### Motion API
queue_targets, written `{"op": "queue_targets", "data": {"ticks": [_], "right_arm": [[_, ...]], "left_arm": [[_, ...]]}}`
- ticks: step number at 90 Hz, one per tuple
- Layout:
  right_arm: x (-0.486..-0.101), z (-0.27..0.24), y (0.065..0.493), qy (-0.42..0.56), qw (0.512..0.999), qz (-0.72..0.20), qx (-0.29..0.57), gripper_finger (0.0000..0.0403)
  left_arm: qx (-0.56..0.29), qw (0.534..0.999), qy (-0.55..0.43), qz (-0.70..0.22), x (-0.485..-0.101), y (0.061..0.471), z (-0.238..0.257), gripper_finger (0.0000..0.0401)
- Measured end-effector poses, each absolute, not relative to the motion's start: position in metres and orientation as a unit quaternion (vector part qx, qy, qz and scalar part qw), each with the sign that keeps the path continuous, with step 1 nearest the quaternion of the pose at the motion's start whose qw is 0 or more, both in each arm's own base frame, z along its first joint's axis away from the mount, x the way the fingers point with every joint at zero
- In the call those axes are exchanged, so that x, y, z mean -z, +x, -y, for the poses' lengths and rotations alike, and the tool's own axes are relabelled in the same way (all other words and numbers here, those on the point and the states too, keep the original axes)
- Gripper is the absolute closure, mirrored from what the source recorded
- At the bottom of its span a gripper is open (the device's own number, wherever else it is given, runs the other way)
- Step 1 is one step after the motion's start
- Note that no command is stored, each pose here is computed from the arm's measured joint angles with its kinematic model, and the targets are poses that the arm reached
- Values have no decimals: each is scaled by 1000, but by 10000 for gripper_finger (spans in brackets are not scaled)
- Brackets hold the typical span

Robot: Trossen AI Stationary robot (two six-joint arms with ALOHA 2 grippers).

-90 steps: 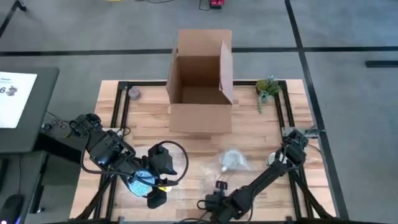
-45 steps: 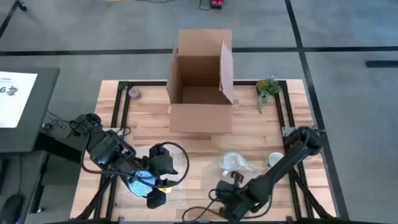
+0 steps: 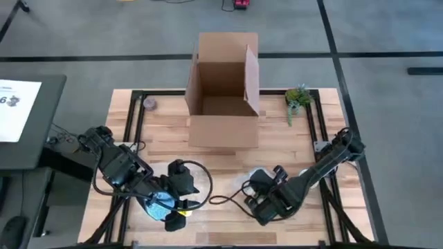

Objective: Wrap mug
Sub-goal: Wrap the blue patterned mug with the right transparent bubble wrap

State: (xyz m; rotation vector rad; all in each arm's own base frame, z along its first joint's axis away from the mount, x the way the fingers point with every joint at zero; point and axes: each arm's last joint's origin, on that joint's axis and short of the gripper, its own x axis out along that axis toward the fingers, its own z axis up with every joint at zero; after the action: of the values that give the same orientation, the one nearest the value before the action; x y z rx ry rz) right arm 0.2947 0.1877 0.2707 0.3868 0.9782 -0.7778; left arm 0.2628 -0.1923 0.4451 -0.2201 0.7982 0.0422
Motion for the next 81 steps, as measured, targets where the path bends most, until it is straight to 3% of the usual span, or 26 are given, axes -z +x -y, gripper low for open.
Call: {"op": "queue_targets", "data": {"ticks": [37,58,81], "right_arm": [[-231,-165,289,202,714,-528,414,403],[-217,-172,295,245,705,-579,328,403],[-216,-161,305,260,698,-594,305,403]], "left_arm": [[20,901,-109,-419,-403,275,217,268],[32,904,-112,-412,-399,274,225,268],[31,904,-111,-411,-399,274,225,268]]}}
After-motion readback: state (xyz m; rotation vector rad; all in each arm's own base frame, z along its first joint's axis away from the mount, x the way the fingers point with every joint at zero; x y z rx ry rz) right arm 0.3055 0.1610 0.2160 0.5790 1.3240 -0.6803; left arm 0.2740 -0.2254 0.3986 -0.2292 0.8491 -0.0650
